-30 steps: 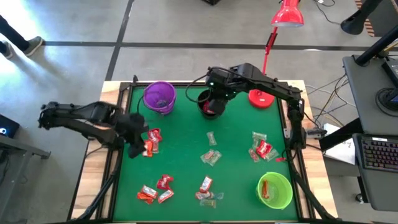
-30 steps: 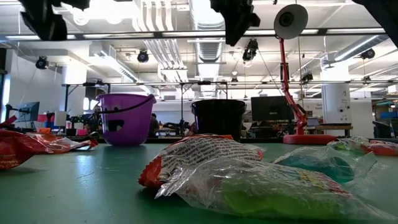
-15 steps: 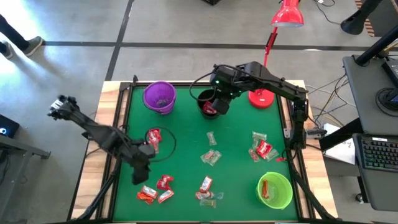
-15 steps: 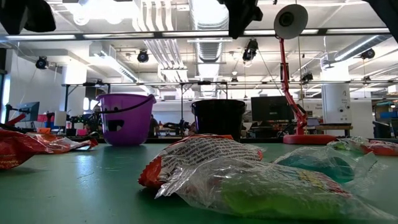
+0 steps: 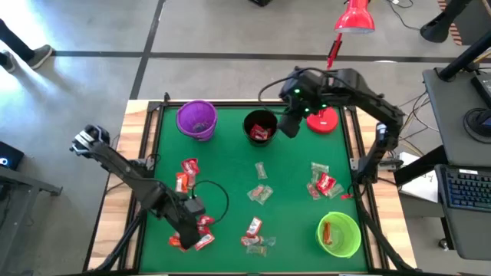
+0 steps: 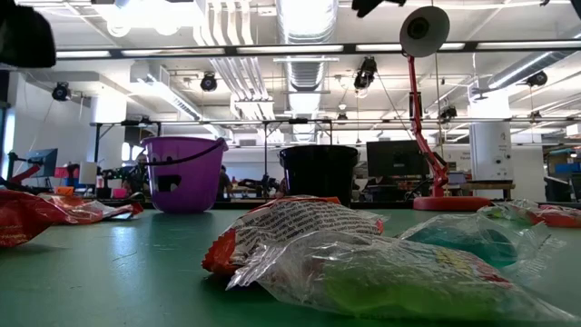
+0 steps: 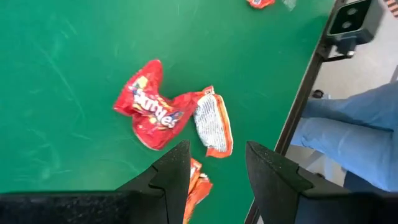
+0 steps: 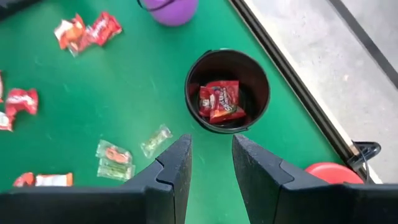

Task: Sort candy
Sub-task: Put the orange chocolate into the green bucket

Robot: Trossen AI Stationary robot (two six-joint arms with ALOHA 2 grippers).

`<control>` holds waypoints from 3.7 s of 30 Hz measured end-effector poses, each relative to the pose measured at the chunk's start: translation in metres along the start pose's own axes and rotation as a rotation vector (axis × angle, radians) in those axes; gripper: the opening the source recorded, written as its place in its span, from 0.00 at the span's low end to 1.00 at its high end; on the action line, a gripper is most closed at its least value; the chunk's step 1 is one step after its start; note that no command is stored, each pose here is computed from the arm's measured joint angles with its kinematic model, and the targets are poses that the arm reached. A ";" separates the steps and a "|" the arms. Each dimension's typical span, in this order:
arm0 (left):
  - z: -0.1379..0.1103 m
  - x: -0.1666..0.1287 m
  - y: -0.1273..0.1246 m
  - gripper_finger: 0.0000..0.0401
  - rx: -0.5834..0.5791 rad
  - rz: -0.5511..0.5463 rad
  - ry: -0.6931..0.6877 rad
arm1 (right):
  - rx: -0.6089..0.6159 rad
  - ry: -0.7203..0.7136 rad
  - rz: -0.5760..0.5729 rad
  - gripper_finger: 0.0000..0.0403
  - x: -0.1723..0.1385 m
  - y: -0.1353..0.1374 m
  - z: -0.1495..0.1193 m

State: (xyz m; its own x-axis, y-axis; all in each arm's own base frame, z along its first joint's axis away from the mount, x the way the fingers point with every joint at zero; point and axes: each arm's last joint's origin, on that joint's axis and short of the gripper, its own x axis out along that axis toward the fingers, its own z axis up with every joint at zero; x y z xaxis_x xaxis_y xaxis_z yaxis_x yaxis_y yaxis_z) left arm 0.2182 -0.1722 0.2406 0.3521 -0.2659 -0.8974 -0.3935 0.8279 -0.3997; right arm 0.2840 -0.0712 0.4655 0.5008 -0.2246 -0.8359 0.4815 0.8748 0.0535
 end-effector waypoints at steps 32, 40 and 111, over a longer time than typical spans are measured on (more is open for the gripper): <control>-0.025 0.082 -0.020 0.34 -0.165 0.069 0.055 | 0.028 -0.063 0.014 0.27 -0.027 -0.006 -0.010; -0.026 0.101 -0.019 0.34 -0.163 0.096 0.062 | 0.031 -0.062 0.013 0.27 -0.027 -0.006 -0.010; 0.127 -0.136 0.123 0.01 0.308 0.262 -0.710 | -0.050 0.018 -0.005 0.27 0.006 0.001 -0.004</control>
State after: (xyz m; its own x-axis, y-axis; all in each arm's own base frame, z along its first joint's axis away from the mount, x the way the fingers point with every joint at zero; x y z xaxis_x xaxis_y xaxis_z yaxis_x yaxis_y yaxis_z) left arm 0.2301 0.0287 0.3376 0.7759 0.2454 -0.5811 -0.3226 0.9460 -0.0312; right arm 0.2846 -0.0702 0.4589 0.4856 -0.2218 -0.8456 0.4470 0.8943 0.0222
